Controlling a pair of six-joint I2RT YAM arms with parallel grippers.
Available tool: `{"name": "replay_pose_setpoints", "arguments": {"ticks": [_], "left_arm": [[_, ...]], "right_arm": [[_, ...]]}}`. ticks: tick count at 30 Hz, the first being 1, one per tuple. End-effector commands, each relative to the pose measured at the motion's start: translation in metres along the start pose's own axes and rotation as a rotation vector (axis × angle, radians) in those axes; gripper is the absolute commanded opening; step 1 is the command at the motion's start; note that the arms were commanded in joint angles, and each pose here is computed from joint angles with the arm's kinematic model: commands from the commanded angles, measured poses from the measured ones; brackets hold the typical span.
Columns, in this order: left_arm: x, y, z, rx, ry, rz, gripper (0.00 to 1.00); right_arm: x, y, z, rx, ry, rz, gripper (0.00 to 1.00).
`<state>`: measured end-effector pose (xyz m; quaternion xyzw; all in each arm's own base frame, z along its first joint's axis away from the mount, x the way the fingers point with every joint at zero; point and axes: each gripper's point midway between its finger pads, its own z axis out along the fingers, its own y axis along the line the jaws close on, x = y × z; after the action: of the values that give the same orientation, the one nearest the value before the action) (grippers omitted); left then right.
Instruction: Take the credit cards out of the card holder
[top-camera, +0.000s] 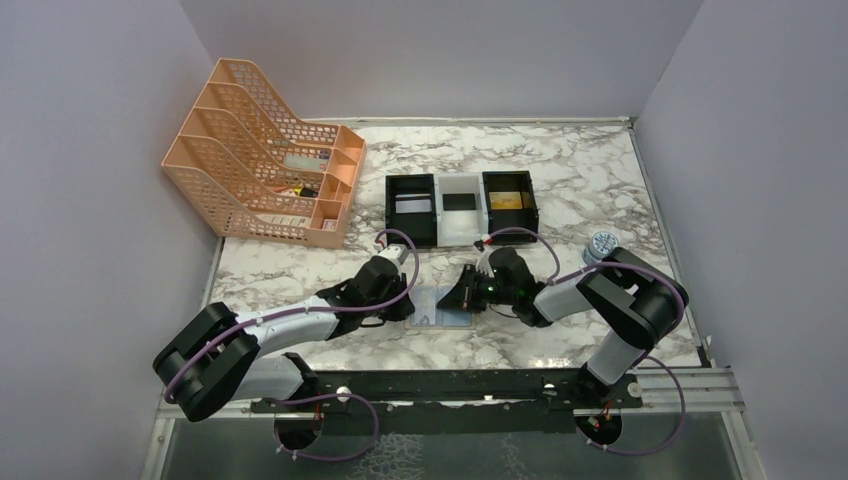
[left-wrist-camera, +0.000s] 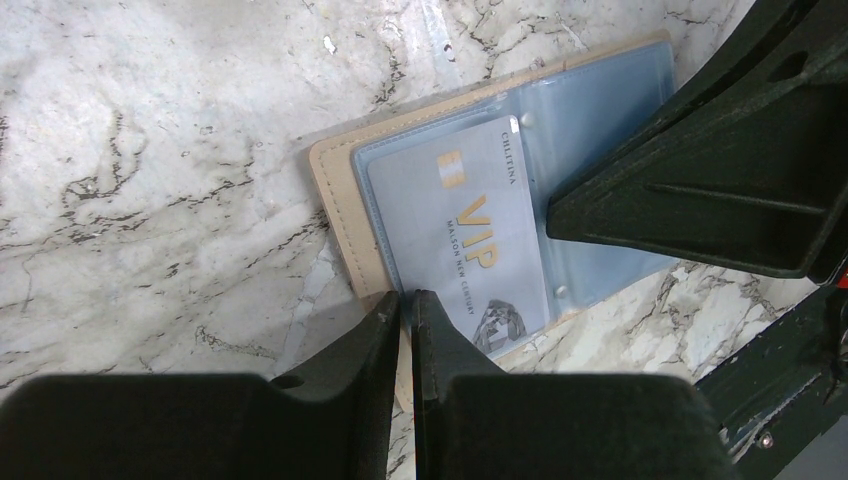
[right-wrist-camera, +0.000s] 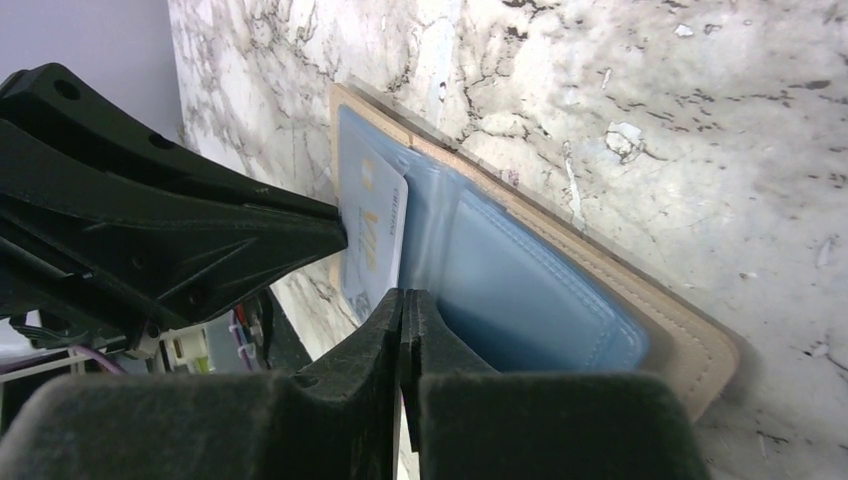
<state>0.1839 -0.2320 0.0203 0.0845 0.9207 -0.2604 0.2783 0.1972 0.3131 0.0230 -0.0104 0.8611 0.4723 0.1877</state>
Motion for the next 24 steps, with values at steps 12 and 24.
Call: {"name": "replay_pose_setpoints", "arguments": {"ticks": [12,24], "left_arm": [[0.016,0.014,-0.002,-0.055,0.051,0.009,0.11],[0.018,0.018,-0.004,-0.067,0.045,0.004,0.1]], "right_arm": [[0.013,0.018,0.01,-0.151,0.113,-0.059,0.13],[0.002,0.003,-0.004,-0.045,0.063,-0.076,0.01]]}}
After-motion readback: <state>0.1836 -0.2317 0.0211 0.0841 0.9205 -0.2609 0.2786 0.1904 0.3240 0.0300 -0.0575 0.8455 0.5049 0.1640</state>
